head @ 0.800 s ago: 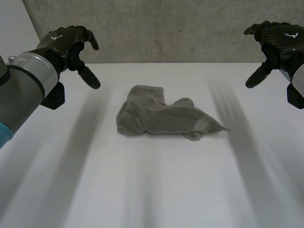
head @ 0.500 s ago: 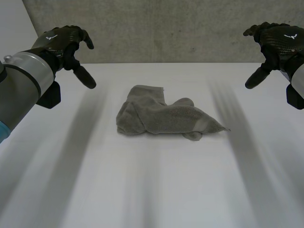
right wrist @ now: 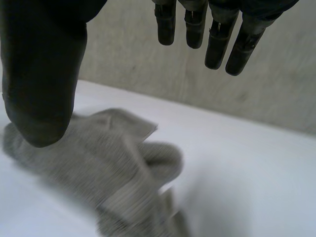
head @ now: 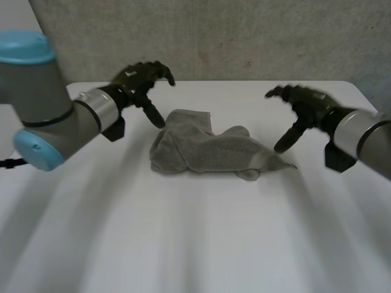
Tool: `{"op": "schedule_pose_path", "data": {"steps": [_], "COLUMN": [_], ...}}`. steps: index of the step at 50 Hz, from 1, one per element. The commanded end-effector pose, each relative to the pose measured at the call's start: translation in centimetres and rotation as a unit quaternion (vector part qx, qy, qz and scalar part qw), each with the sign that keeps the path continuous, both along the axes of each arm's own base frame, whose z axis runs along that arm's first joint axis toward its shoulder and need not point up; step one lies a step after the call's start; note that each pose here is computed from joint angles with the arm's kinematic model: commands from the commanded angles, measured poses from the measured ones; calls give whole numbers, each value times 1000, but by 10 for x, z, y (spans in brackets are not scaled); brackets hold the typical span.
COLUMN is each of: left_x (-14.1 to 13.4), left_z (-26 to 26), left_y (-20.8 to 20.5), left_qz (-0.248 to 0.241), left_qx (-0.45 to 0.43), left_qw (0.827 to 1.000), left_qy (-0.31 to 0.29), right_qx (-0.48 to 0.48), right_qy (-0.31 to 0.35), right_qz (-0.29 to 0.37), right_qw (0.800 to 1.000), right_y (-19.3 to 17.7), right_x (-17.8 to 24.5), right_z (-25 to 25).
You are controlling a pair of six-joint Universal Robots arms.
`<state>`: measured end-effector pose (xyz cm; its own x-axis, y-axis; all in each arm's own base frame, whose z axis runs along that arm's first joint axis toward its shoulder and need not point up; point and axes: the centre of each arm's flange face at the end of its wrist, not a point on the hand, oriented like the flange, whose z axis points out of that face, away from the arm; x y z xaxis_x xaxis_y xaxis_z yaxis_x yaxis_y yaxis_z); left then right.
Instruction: Fold the towel.
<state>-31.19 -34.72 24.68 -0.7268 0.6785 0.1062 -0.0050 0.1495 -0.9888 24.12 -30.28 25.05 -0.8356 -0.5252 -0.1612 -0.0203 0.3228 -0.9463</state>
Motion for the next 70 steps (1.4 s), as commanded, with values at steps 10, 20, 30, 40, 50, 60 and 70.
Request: {"op": "schedule_pose_path", "data": {"steps": [10,20,30,40,50,60,70], "left_x": [-31,-39,-28,13,23,7,-12], "left_z": [-115,-119,-39,-47,-70,13,-12], "left_y": [-47,-37,-1,97,147,105,77], "left_qz": [-65,-74,-30,-23,-46,-29,-78], "left_qx": [-47,-30,-30,53,80,-48,-45], "left_qw": [990,988,990,993,988,996,983], "left_qy": [-118,-132,-134,-106,-124,-65,-163], "right_qx": [22,2,-53,-62,-50,-48,-52], "right_qy": [-4,-17,-18,160,207,228,202], "right_qz": [-38,-40,58,168,156,143,127], "right_qw": [999,999,997,971,964,962,970], "right_y": [-16,-19,2,39,38,43,56], "right_x": [34,31,35,33,28,22,19], "right_z": [-93,-75,-20,-20,-37,-49,-71]}}
